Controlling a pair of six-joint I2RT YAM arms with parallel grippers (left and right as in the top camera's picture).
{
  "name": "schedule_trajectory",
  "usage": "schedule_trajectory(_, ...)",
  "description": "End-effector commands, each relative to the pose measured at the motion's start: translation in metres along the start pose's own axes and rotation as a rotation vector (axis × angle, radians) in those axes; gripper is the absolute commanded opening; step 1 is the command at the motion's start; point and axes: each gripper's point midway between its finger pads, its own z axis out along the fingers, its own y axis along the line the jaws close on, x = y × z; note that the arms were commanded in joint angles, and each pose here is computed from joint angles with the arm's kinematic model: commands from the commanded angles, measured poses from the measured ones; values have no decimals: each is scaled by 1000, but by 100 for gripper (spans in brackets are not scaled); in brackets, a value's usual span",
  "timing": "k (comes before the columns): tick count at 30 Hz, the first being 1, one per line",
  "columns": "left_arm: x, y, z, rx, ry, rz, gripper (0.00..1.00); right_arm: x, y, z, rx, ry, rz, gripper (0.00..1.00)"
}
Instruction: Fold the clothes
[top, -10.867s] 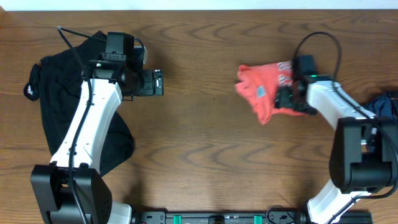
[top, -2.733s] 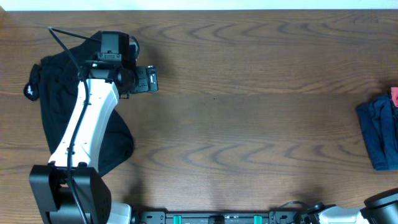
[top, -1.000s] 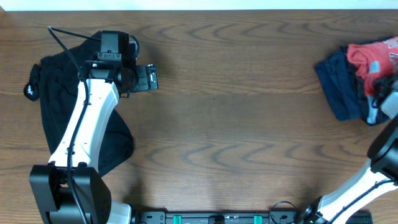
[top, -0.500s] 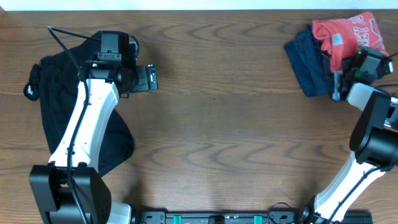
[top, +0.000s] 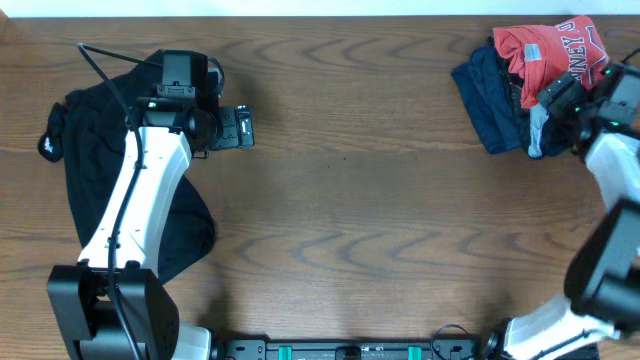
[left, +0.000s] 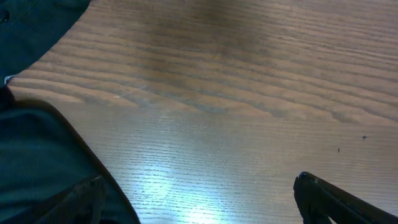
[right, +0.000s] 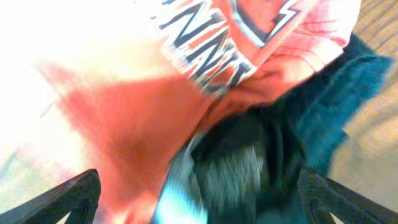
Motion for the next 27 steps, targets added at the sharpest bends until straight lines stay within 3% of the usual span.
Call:
schedule_trajectory(1,5,1,6,1,24,-9,98,16,19,-26,-59,73,-215,99)
schedule_trajectory(6,8,2,6,-1,36,-10,98,85,6,-34,10,342,-312,99)
schedule_trajectory(11,9,2,6,-1,38,-10,98,118,-19,-34,157,469,-348,99)
schedule_trajectory(16,9,2,6,-1,39,-10,98,122,-48,-31,328,466,-322,99)
schedule_trajectory(23,9,2,6,-1,39,-10,98,133,-57,4,341,452,-309,99)
schedule_trajectory(27,9,2,6,-1,39,-10,98,137,-60,33,332,421,-304,93)
